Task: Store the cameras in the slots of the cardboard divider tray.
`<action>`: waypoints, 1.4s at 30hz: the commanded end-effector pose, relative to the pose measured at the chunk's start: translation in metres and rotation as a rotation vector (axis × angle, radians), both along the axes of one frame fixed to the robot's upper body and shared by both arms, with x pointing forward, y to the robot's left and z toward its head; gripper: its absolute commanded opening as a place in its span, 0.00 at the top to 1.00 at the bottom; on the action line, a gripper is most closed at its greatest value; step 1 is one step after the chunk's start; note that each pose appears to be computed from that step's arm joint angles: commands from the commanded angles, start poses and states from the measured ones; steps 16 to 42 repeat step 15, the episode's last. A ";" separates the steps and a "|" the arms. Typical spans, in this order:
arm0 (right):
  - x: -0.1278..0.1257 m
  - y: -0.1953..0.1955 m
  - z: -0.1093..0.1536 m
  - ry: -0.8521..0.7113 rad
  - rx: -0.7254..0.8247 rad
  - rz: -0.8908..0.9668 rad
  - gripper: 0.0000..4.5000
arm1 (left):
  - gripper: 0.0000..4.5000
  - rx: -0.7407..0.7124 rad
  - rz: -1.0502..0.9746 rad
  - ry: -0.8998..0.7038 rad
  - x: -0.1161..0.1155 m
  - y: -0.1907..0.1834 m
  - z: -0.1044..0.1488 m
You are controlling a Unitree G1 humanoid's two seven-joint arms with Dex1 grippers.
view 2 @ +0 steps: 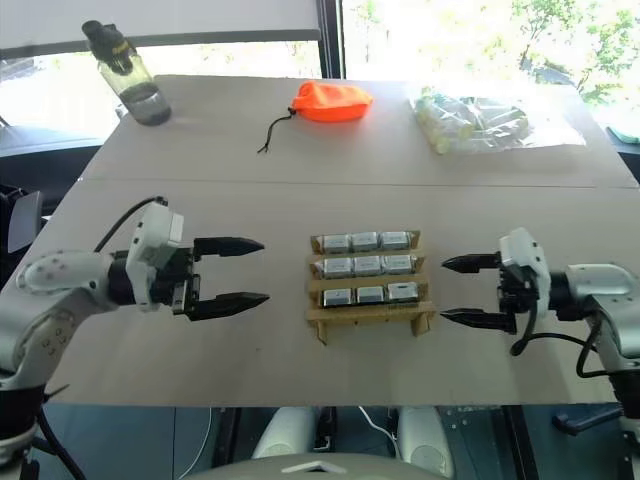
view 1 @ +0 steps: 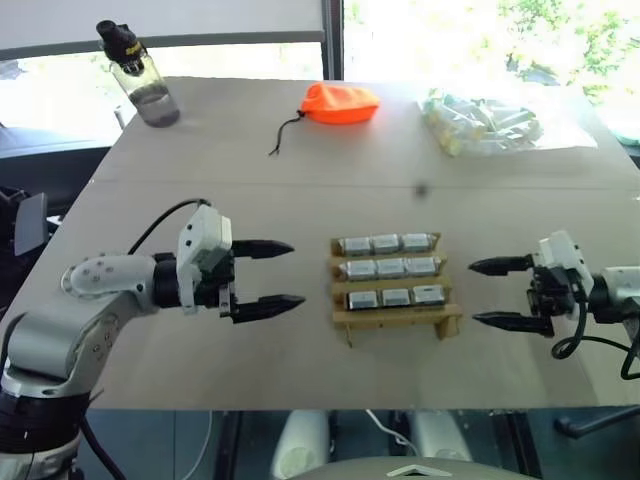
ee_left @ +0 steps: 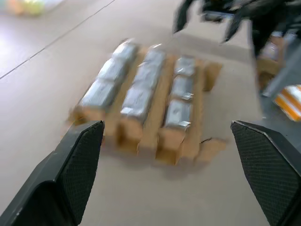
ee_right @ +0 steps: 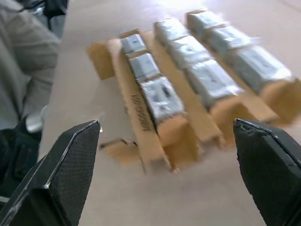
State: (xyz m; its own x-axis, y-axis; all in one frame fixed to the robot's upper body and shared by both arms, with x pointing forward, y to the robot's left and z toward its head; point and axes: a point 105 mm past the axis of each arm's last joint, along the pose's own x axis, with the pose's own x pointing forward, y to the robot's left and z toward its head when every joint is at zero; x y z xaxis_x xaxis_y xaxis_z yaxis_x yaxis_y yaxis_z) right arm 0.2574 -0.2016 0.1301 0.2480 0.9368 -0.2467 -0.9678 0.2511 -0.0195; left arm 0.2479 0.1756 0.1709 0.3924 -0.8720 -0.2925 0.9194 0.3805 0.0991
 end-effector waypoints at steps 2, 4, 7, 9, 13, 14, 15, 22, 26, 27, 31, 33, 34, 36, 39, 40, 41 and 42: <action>0.008 -0.030 -0.003 -0.069 0.043 -0.166 0.01 | 0.00 -0.006 0.169 -0.083 0.006 0.022 -0.004; 0.008 -0.040 -0.014 -0.068 0.027 -0.210 0.01 | 0.00 -0.016 0.247 -0.063 0.007 0.031 -0.020; 0.010 -0.048 -0.021 -0.070 0.032 -0.246 0.01 | 0.00 -0.012 0.305 -0.045 0.004 0.038 -0.037; 0.011 -0.051 -0.025 -0.073 0.026 -0.263 0.01 | 0.00 -0.016 0.315 -0.060 -0.001 0.038 -0.043; 0.011 -0.051 -0.028 -0.073 0.020 -0.250 0.01 | 0.00 -0.009 0.333 -0.087 -0.003 0.037 -0.048; 0.012 -0.051 -0.028 -0.075 0.022 -0.249 0.01 | 0.00 -0.003 0.333 -0.094 -0.003 0.037 -0.048; 0.013 -0.050 -0.027 -0.076 0.024 -0.247 0.01 | 0.00 -0.001 0.328 -0.100 -0.003 0.036 -0.048; 0.013 -0.050 -0.027 -0.076 0.024 -0.247 0.01 | 0.00 -0.001 0.328 -0.100 -0.003 0.036 -0.048; 0.013 -0.050 -0.027 -0.076 0.024 -0.247 0.01 | 0.00 -0.001 0.328 -0.100 -0.003 0.036 -0.048; 0.013 -0.050 -0.027 -0.076 0.024 -0.247 0.01 | 0.00 -0.001 0.328 -0.100 -0.003 0.036 -0.048; 0.013 -0.050 -0.027 -0.076 0.024 -0.247 0.01 | 0.00 -0.001 0.328 -0.100 -0.003 0.036 -0.048; 0.013 -0.050 -0.027 -0.076 0.024 -0.247 0.01 | 0.00 -0.001 0.328 -0.100 -0.003 0.036 -0.048; 0.013 -0.050 -0.027 -0.076 0.024 -0.247 0.01 | 0.00 -0.001 0.328 -0.100 -0.003 0.036 -0.048; 0.013 -0.050 -0.027 -0.076 0.024 -0.247 0.01 | 0.00 -0.001 0.328 -0.100 -0.003 0.036 -0.048; 0.013 -0.050 -0.027 -0.076 0.024 -0.247 0.01 | 0.00 -0.001 0.328 -0.100 -0.003 0.036 -0.048; 0.013 -0.050 -0.027 -0.076 0.024 -0.247 0.01 | 0.00 -0.001 0.328 -0.100 -0.003 0.036 -0.048; 0.013 -0.050 -0.027 -0.076 0.024 -0.247 0.01 | 0.00 -0.001 0.328 -0.100 -0.003 0.036 -0.048; 0.013 -0.050 -0.027 -0.076 0.024 -0.247 0.01 | 0.00 -0.001 0.328 -0.100 -0.003 0.036 -0.048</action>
